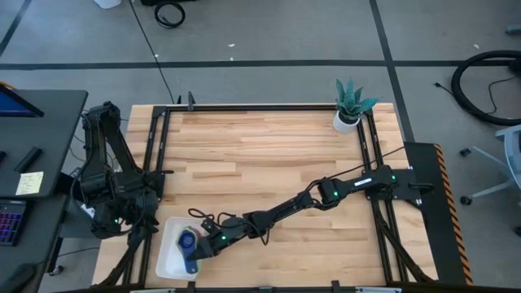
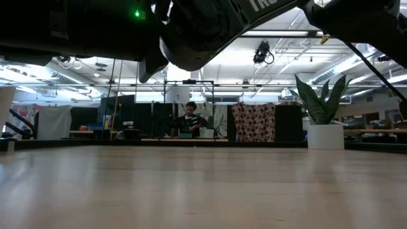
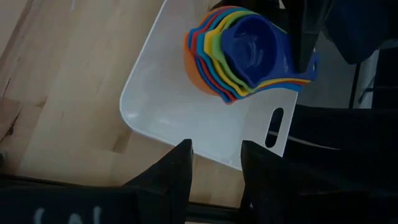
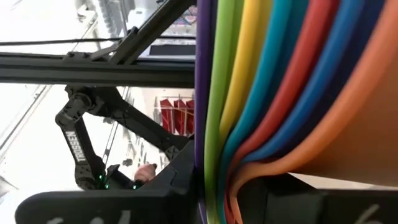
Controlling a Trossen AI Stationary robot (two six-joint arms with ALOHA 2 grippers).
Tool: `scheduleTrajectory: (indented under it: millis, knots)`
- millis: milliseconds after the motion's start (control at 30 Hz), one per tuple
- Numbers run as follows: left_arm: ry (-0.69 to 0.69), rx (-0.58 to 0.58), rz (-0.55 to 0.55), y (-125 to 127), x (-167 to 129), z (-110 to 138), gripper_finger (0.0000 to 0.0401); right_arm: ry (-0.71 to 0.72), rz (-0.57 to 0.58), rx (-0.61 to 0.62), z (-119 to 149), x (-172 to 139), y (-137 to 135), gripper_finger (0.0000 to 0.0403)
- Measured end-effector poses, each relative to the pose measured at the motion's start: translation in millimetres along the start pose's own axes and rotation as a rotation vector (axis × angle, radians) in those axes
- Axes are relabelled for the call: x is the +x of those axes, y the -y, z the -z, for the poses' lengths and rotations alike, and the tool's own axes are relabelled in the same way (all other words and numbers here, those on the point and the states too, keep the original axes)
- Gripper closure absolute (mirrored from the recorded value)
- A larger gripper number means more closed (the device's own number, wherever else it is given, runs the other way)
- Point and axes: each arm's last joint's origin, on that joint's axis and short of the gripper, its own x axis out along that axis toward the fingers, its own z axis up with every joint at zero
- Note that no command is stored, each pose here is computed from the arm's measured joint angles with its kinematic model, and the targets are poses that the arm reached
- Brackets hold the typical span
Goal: Nest measuring cups in basket
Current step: Put the nested measuring cups into the white bin
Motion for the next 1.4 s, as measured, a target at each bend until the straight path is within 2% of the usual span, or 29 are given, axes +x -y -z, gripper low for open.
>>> scheduleTrajectory:
  millis: [633,1400]
  knots:
    - [0.000,0.001,-0.001,0,0,0,0.0260,-0.073,0.104,-0.013,-22,-6,13,0.0326]
    - [0.001,0.001,-0.001,0,0,0,0.0260,-0.118,0.184,0.007,-25,-8,17,0.0326]
